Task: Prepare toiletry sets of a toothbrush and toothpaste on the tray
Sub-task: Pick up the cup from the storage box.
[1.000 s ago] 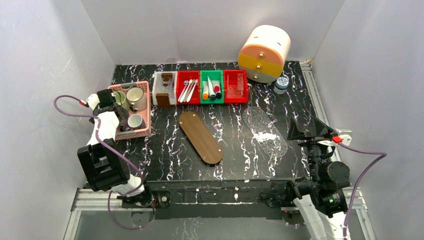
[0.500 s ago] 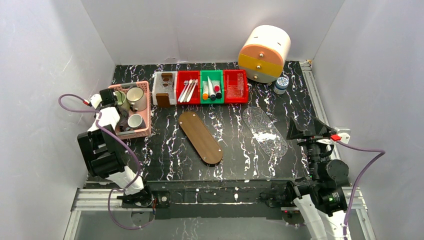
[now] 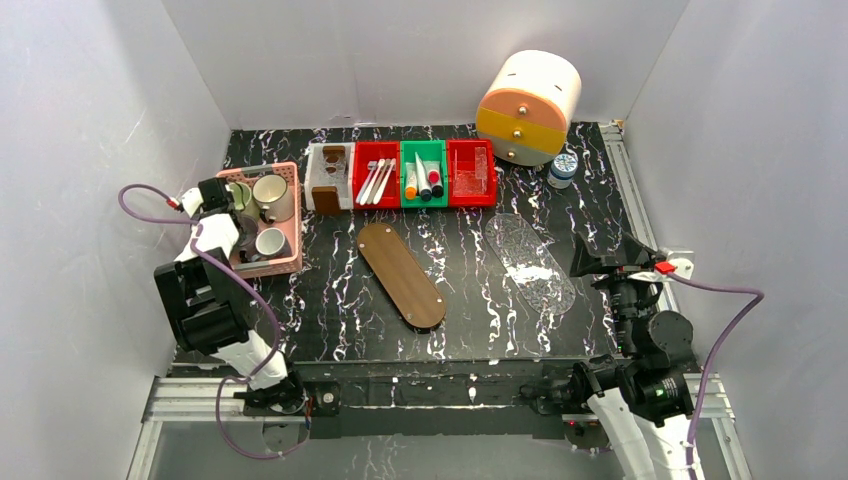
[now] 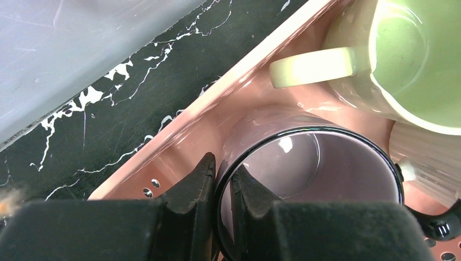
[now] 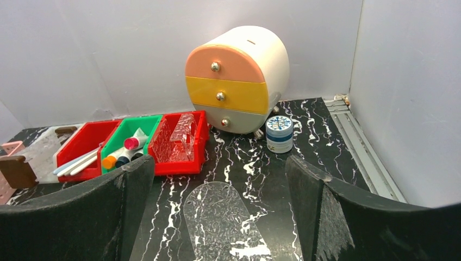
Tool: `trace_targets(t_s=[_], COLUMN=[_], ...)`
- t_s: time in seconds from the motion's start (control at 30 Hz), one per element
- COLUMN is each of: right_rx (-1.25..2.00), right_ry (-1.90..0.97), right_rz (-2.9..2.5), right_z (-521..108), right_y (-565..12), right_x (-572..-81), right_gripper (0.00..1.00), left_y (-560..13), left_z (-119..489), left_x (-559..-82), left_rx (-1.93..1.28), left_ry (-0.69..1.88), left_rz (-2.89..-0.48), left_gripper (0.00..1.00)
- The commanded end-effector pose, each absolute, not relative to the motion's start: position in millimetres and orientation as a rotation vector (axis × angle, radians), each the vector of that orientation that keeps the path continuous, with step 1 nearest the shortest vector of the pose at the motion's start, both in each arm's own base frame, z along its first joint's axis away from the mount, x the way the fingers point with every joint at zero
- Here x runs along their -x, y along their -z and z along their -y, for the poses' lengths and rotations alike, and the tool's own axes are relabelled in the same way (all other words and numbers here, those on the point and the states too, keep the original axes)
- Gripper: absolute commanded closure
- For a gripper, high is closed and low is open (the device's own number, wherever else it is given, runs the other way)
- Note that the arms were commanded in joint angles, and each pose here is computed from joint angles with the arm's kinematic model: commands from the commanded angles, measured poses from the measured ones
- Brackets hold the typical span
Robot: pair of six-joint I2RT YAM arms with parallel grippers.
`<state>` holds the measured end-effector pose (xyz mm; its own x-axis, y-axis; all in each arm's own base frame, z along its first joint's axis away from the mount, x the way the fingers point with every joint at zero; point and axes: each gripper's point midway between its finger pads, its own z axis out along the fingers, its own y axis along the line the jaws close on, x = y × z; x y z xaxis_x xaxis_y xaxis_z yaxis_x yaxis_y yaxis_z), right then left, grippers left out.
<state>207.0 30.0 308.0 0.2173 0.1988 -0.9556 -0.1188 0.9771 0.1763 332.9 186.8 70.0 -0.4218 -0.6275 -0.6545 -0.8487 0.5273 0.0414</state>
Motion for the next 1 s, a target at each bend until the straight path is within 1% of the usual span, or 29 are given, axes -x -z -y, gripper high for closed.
trace_targets(t_s=[0.0, 0.17, 0.37, 0.6, 0.7, 0.97], right_rx=[-0.058, -0.052, -0.049, -0.055, -0.057, -0.066], right_ry=[-0.231, -0.231, -0.23, -0.222, -0.221, -0.224], right_rz=[-1.306, -1.311, -1.32, -1.332, -1.34, -1.353], right_z=[-32.6, -33.5, -34.4, -33.2, -33.3, -33.9], right_y=[-317.3, -316.2, -314.6, -313.1, -312.2, -309.4], right_x=[-207.0, -208.0, -209.9, -211.2, -212.3, -215.5], right_gripper=[0.01, 0.01, 0.01, 0.01, 0.01, 0.01], left_y=[-119.1, -134.9, -169.3, -207.2, -223.2, -233.7], left_z=[-197.7, -199.8, -200.5, -188.5, -179.0, -119.4], left_x=[-338.5, -334.3, -329.9, -330.9, -333.7, -345.4], left_rx=[1.159, 1.14, 1.112, 1.057, 1.018, 0.865], left_ry=[-0.516, -0.54, -0.543, -0.446, -0.378, -0.01], left_rz=[-2.061, -2.046, -1.986, -1.943, -1.945, -2.032], left_gripper=[1.0, 1.0, 1.0, 1.0, 1.0, 1.0])
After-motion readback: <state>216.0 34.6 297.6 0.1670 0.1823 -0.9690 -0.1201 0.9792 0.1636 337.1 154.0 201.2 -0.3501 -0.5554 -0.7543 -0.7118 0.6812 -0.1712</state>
